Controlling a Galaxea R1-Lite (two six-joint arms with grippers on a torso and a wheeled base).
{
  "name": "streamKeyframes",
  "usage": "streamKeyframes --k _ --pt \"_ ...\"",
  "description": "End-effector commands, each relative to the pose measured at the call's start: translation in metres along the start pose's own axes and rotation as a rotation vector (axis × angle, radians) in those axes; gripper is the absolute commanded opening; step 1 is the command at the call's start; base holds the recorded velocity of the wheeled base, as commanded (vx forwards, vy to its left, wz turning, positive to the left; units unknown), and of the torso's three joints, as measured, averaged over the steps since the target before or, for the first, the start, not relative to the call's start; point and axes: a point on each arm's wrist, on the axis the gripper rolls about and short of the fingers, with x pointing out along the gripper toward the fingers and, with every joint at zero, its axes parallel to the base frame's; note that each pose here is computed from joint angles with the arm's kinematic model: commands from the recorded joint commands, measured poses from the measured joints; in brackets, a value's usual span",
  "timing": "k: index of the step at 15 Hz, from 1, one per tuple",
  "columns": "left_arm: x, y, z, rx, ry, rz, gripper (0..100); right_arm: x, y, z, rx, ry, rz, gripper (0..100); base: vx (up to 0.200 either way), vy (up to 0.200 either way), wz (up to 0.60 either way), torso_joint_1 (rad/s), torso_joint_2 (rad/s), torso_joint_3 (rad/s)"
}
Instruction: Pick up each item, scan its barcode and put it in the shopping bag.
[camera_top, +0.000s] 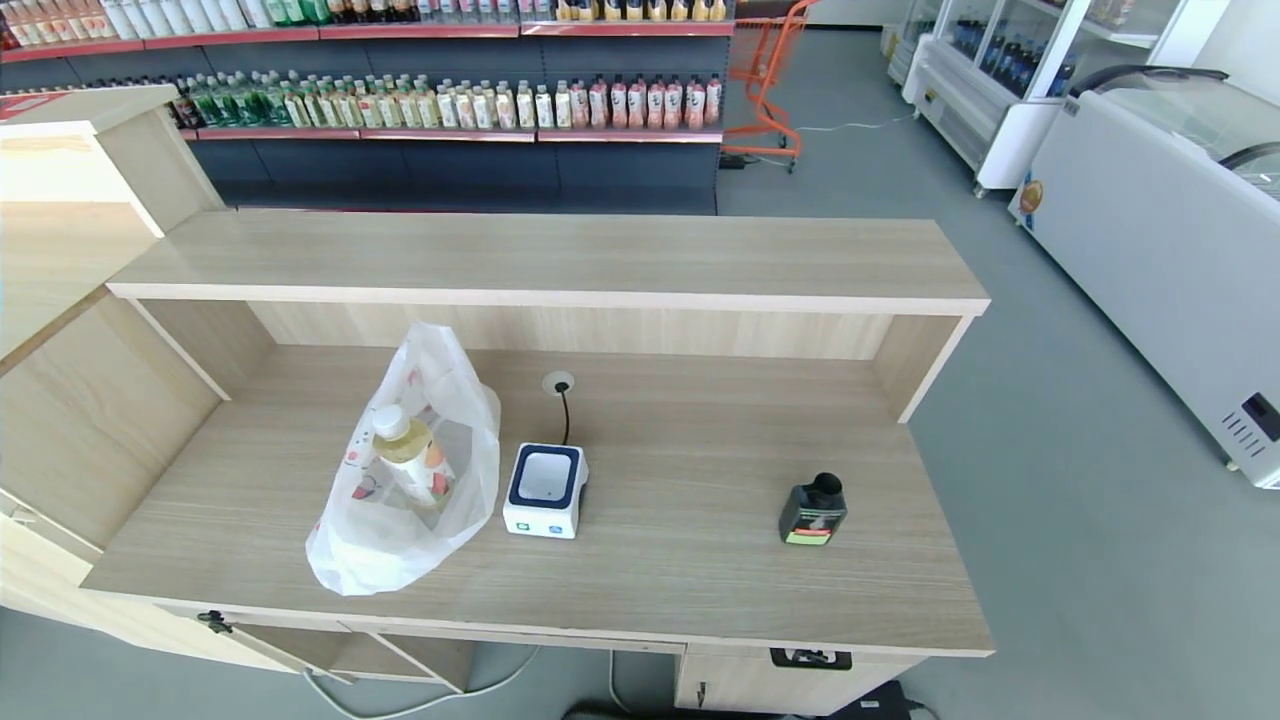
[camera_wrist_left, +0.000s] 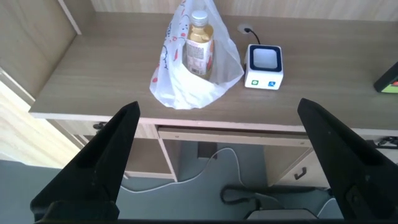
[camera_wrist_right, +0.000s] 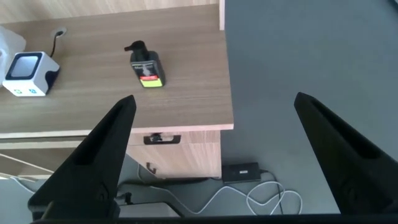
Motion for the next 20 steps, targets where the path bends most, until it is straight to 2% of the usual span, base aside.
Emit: streamKeyframes --k 1,2,3,5,6,9,13,14,15,17,20 --pt "0.0 0.0 0.0 -0.001 0.0 0.001 100 0.0 0.0 0.0 -0.007 0.002 0.001 100 0.0 0.0 0.0 0.0 0.0 0.0" --pt "0.0 0.0 0.0 -0.001 0.0 0.001 100 0.0 0.0 0.002 -0.006 -0.01 0.005 100 0.0 0.0 0.0 0.0 0.0 0.0" --pt "0.0 0.0 0.0 -0.001 0.0 0.001 100 0.003 0.003 0.066 0.004 0.004 0.09 100 0.0 0.0 0.0 0.0 0.0 0.0" --pt "0.0 0.0 0.0 -0.001 0.0 0.001 100 0.05 0.008 0.133 0.019 0.168 0.071 100 0.0 0.0 0.0 0.0 0.0 0.0" --pt "0.0 0.0 0.0 -0.001 0.0 0.001 100 0.084 0.007 0.136 0.002 0.324 -0.031 100 0.0 0.0 0.0 0.0 0.0 0.0" --pt "0.0 0.0 0.0 -0.001 0.0 0.001 100 0.151 0.0 0.104 -0.12 0.68 -0.127 100 0.0 0.0 0.0 0.0 0.0 0.0" --pt "0.0 0.0 0.0 -0.001 0.0 0.001 100 0.198 0.006 0.061 -0.246 0.959 -0.031 100 0.0 0.0 0.0 0.0 0.0 0.0" --pt "0.0 0.0 0.0 -0.001 0.0 0.001 100 0.206 0.007 0.054 -0.276 0.987 -0.008 100 0.0 0.0 0.0 0.0 0.0 0.0" --pt "0.0 0.0 0.0 -0.001 0.0 0.001 100 0.225 0.008 0.043 -0.34 0.977 0.028 100 0.0 0.0 0.0 0.0 0.0 0.0" --pt "0.0 0.0 0.0 -0.001 0.0 0.001 100 0.254 0.009 0.028 -0.436 0.913 0.106 100 0.0 0.0 0.0 0.0 0.0 0.0" --pt "0.0 0.0 0.0 -0.001 0.0 0.001 100 0.283 0.013 0.014 -0.461 0.817 0.357 100 0.0 0.0 0.0 0.0 0.0 0.0"
